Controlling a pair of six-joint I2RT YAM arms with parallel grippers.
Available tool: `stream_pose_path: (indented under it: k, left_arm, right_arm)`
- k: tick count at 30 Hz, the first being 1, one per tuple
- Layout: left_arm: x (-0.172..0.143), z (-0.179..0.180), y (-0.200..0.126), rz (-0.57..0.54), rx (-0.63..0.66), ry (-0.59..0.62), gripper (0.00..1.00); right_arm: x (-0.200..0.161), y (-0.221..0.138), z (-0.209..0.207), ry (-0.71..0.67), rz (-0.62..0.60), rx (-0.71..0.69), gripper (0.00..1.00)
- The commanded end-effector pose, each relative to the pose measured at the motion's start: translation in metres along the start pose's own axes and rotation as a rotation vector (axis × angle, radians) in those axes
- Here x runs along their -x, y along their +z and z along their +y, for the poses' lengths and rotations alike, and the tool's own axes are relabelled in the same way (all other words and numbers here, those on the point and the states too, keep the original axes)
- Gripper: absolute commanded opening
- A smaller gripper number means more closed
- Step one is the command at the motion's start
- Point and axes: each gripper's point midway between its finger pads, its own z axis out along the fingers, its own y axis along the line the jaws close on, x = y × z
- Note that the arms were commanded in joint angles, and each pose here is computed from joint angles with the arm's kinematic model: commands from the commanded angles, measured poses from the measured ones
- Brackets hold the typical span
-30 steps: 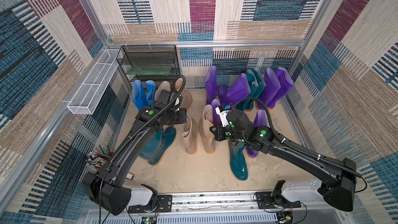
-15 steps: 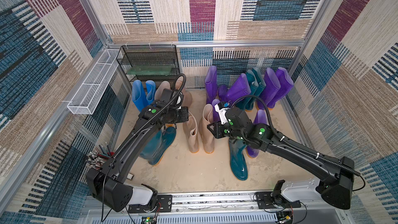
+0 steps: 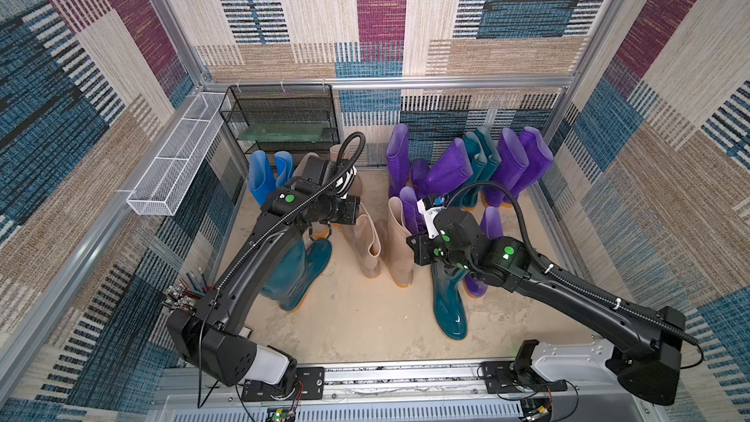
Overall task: Match and arrange rain boots in pairs
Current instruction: Move the rain boot to the center of the board.
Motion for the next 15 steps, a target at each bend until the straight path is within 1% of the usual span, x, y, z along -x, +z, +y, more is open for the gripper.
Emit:
stream_pose_path:
  k: [1,6,7,11,13,15]
  left_arm:
    - [0.028,-0.008,0.009,-0.069,-0.057,0.117,0.00]
    - [0.047,-0.018,0.022,-0.075,-0.110,0.145,0.00]
    - [0.052,-0.016,0.024,-0.082,-0.100,0.145,0.00]
    - [0.067,0.001,0.036,-0.081,-0.019,0.155,0.00]
    - [0.075,0.018,0.044,-0.075,0.064,0.148,0.00]
    - [0.085,0.040,0.050,-0.091,0.151,0.111,0.00]
  right_arm:
    - [-0.002,-0.005,-0.005,0.025,-0.023,-0.009,0.00]
    - [-0.016,-0.004,-0.003,0.069,0.005,0.037,0.00]
    - [-0.020,-0.004,-0.003,0.082,0.018,0.042,0.00]
    - [-0.035,-0.008,0.002,0.110,0.044,0.081,0.00]
    - [-0.042,-0.009,0.001,0.114,0.055,0.086,0.00]
    - [-0.047,-0.008,-0.004,0.112,0.058,0.074,0.00]
